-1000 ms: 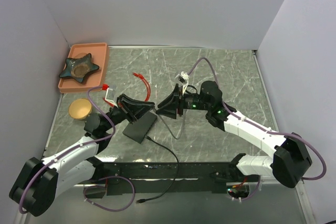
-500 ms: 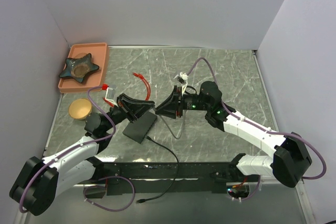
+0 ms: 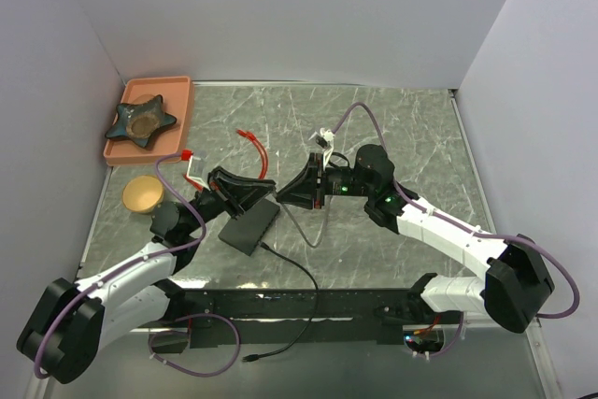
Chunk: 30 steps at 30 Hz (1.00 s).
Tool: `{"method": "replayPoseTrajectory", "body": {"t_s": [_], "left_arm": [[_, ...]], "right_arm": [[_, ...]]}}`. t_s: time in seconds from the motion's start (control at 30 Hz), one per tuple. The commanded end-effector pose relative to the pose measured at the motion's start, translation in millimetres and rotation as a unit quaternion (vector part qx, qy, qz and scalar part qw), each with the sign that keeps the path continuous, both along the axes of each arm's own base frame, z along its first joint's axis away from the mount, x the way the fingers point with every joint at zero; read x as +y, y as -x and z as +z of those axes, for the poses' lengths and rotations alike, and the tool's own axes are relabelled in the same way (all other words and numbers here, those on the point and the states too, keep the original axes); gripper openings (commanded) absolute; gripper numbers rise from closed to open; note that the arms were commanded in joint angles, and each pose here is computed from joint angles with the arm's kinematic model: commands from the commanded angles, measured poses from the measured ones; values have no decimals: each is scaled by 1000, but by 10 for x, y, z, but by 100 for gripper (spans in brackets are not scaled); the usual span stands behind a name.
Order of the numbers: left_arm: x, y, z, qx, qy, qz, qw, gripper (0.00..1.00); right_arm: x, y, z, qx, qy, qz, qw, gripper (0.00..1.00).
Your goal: Insert the plug into the switch port
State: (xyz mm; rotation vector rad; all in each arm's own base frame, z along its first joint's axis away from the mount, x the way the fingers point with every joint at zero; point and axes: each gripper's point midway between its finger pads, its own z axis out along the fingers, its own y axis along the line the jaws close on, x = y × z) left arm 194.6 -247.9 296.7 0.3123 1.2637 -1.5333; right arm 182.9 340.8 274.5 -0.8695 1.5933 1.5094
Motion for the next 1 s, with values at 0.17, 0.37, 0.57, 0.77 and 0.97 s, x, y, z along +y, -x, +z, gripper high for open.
{"method": "replayPoseTrajectory", "body": {"t_s": [0.17,0.37,0.57,0.77,0.97], "left_arm": [[7,1,184,-30,24,5,999,1],[20,1,187,-30,22,12,999,1],[65,-36,160,-26,9,36,999,36],[353,-326,78,43,-21,160,986,88],[492,-412,46,74,-57,205,974,94]], "right_arm": [[70,116,316,-38,-37,32,998,7],[53,92,299,-38,-36,19,998,0],[29,80,246,-40,-22,10,999,0],[-41,34,130,-59,13,-18,998,0],[-159,-2,-61,-87,75,-56,992,0]]}}
